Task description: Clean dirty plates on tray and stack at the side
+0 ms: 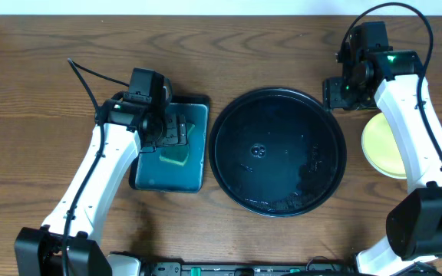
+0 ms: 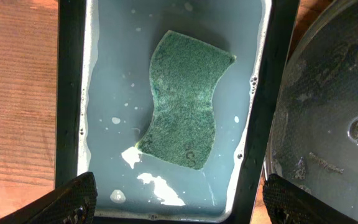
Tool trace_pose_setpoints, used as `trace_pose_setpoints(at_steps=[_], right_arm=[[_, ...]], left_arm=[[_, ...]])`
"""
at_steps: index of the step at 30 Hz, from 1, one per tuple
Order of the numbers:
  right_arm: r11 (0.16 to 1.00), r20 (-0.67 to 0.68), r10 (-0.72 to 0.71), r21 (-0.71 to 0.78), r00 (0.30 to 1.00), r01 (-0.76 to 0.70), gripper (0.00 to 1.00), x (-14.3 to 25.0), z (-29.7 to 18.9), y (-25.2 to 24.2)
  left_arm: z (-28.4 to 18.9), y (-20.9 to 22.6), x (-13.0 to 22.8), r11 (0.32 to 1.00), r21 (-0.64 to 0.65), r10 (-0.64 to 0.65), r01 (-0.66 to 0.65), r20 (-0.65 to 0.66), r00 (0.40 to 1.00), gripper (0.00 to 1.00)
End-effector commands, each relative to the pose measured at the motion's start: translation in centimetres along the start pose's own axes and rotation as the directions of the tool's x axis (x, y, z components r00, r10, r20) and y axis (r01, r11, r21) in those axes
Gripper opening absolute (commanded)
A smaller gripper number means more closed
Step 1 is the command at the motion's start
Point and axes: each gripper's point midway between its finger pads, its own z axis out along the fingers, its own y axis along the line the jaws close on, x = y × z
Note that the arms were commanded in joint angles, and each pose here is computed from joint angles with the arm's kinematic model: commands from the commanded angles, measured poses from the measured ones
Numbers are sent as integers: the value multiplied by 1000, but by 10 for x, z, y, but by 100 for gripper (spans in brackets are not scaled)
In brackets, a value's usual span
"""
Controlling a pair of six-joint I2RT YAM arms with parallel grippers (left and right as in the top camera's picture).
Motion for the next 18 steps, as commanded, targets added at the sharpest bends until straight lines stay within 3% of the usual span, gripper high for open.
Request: trace_pose_setpoints(at_steps=[1, 3, 18], right_arm=[[1000, -9, -7, 3, 1000, 7, 80, 1, -4, 0], [1000, -34, -7, 5, 999, 7, 99, 7, -4, -1], [997, -234, -3, -77, 972, -16, 99, 56, -11, 10]], left_arm=[[-1, 2, 2, 1000, -15, 6, -6, -9, 1000, 86], [-1, 3, 5, 1000, -18, 6, -6, -23, 1000, 86], [-17, 24, 83, 992, -120, -67, 28, -335, 940, 86]])
